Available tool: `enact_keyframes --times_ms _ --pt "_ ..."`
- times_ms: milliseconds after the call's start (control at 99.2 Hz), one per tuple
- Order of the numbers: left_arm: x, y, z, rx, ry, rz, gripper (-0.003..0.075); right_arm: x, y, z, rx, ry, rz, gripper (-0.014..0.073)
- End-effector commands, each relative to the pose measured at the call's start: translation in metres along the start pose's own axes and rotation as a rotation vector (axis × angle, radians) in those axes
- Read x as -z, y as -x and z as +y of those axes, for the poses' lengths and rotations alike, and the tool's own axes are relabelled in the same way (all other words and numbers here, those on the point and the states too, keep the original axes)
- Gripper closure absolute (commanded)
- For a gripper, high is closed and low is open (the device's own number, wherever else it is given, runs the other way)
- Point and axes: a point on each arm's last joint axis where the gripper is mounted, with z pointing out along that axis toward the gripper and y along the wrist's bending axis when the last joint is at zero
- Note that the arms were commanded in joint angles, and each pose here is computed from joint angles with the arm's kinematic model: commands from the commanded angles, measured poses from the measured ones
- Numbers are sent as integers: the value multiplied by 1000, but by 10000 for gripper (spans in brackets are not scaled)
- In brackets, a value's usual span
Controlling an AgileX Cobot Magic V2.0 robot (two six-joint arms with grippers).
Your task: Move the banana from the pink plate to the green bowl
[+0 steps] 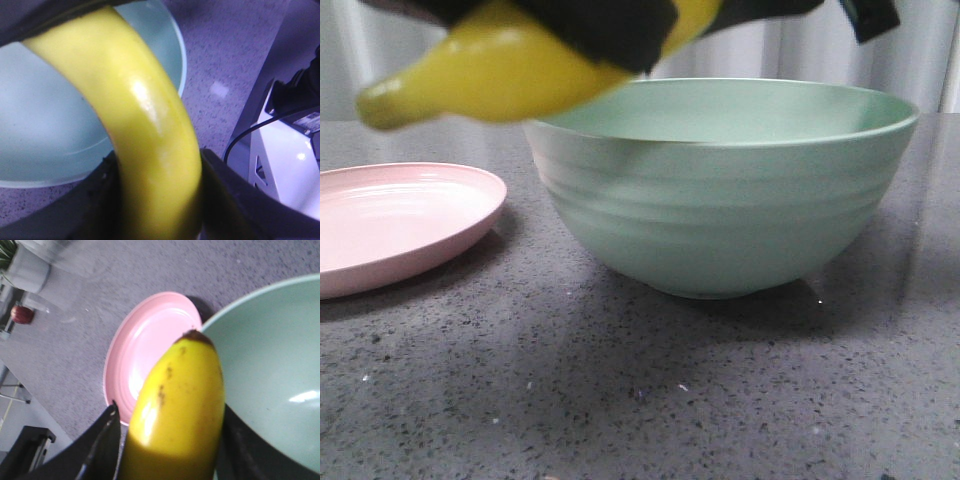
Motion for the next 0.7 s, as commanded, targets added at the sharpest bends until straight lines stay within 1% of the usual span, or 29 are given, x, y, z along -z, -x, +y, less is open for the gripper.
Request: enact_keyframes --times_ms 0,91,141,191,222,292,343,413,484,685 --pt "8 10 -5 6 -16 -77 487 4 7 7 11 25 -30 284" --pt "8 11 -5 3 -11 -82 486 2 6 6 8 24 -18 286" --pt "8 11 -4 3 -9 -83 469 2 6 6 8 23 -20 308" --pt "8 11 -4 3 -10 -81 418 2 6 6 8 22 -21 356" --pt "8 11 -4 3 -10 -81 367 2 6 6 8 22 -21 399" --pt "8 11 -4 3 -10 -81 277 2 6 6 8 22 -21 491" --pt "8 11 -4 1 -8 -80 246 2 6 6 8 22 -21 550" --pt "9 11 -3 4 -4 -84 246 2 6 6 6 24 -20 617" --pt "13 11 -4 0 -5 -95 247 2 7 9 6 36 -16 659" --pt "41 22 -15 -33 -15 -195 247 13 20 23 30 71 -71 666"
